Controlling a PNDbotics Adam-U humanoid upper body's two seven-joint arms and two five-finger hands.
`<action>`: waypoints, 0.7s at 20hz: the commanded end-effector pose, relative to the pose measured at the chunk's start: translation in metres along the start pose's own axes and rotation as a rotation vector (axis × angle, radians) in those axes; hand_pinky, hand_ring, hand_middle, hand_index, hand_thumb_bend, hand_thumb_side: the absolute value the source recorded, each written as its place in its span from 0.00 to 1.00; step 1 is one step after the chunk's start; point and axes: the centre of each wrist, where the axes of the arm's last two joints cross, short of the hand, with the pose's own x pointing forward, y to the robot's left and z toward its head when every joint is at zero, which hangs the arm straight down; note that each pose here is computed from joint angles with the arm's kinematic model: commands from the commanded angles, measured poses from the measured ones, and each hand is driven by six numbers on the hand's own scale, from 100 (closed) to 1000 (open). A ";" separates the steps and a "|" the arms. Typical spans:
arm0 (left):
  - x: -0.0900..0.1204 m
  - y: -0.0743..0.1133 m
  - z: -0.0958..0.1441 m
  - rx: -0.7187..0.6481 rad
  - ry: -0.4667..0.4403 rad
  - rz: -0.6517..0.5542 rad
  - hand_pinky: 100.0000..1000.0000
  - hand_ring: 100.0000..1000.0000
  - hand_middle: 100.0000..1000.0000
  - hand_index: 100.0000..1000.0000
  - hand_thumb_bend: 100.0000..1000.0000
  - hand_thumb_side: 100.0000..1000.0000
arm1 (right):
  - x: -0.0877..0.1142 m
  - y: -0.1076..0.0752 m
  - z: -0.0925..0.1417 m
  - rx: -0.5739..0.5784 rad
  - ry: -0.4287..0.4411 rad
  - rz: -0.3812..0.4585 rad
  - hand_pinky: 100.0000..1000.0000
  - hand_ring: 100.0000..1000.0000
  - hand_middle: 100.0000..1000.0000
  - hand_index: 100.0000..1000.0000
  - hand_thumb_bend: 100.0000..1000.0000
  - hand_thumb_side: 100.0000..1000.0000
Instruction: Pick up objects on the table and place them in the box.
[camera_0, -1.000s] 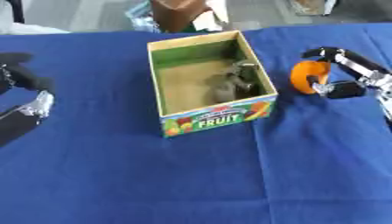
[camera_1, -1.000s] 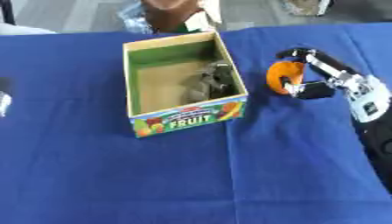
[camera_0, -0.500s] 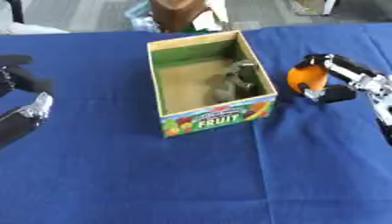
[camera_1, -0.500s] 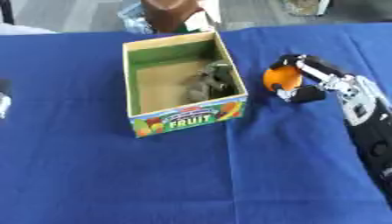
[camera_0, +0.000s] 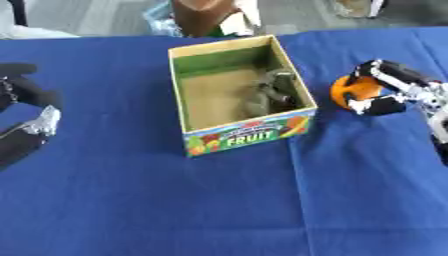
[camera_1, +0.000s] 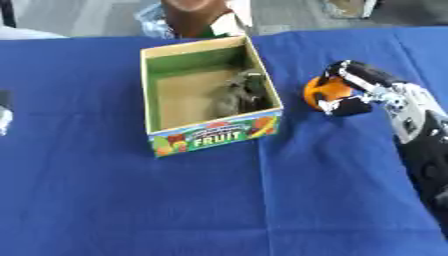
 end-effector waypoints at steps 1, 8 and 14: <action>0.006 0.005 -0.003 0.003 -0.029 -0.015 0.51 0.45 0.40 0.69 0.15 0.00 | -0.002 -0.009 0.000 -0.032 0.014 0.054 0.60 0.68 0.22 0.38 0.00 0.18; 0.006 0.006 -0.001 0.007 -0.030 -0.015 0.51 0.45 0.40 0.69 0.15 0.00 | 0.001 -0.023 0.001 -0.177 0.008 0.116 0.51 0.57 0.04 0.18 0.00 0.12; 0.005 0.006 -0.001 0.010 -0.030 -0.013 0.51 0.45 0.40 0.69 0.15 0.00 | 0.003 -0.025 -0.001 -0.263 -0.013 0.148 0.50 0.57 0.01 0.15 0.00 0.11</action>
